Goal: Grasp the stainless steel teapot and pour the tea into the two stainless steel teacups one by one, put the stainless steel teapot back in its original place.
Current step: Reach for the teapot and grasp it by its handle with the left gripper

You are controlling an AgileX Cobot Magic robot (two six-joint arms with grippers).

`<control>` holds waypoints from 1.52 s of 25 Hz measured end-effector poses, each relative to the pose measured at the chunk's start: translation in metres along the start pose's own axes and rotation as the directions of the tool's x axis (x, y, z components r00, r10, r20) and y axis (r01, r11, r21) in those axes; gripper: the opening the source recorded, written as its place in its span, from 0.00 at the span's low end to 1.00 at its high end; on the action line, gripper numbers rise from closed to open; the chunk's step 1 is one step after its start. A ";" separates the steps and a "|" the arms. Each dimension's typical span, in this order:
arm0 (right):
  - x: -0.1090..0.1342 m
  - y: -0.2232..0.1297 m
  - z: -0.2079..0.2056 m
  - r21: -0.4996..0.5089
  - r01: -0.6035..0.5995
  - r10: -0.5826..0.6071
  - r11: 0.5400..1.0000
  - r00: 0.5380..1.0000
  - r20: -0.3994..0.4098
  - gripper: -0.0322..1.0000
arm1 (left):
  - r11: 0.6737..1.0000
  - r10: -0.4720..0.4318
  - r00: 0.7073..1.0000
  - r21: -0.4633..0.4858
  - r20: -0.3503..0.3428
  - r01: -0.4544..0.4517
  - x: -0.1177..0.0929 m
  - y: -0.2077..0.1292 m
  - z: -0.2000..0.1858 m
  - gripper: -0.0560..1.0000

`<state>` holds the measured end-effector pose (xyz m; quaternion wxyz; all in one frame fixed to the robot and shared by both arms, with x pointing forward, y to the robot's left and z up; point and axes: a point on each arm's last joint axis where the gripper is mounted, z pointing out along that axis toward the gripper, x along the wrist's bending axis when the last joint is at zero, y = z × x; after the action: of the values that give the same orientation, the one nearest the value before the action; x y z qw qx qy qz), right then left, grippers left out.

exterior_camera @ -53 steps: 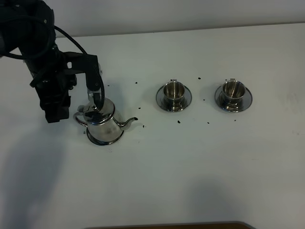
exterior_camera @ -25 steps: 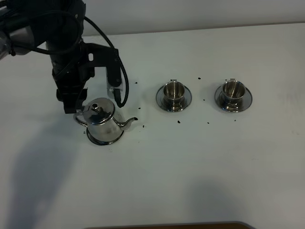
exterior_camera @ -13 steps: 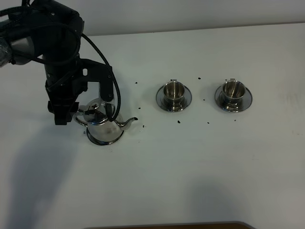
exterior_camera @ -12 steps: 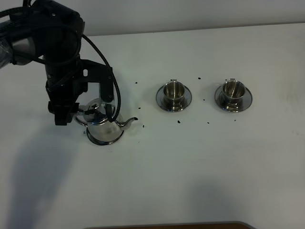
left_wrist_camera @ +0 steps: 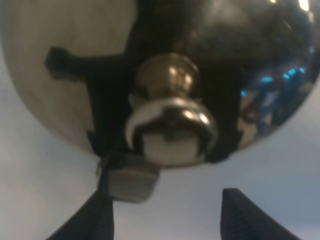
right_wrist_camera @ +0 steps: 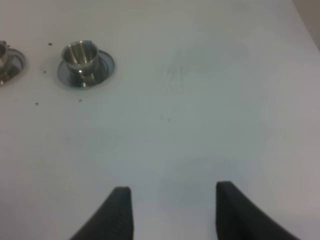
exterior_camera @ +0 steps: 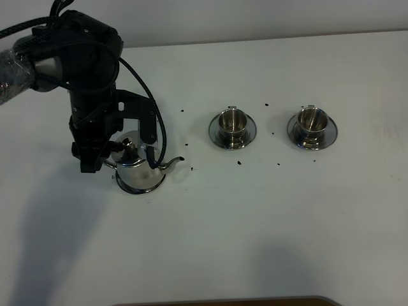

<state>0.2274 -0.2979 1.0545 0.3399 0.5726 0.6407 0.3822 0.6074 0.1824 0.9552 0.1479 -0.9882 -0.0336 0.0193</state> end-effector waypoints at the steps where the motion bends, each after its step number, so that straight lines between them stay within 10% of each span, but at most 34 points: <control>1: 0.000 0.000 0.000 0.000 0.000 0.000 1.000 1.000 0.000 0.40 | 1.000 0.004 1.000 -0.006 -0.006 -0.004 0.001 0.001 0.001 0.56; 38: 0.000 0.000 0.000 0.000 0.000 0.000 1.000 1.000 0.000 0.40 | 0.996 0.078 0.997 -0.053 -0.007 -0.078 0.005 0.018 0.013 0.44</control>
<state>0.2274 -0.2979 1.0545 0.3399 0.5726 0.6407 0.3822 0.6132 0.1691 0.9369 0.1206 -0.9924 0.0048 0.0216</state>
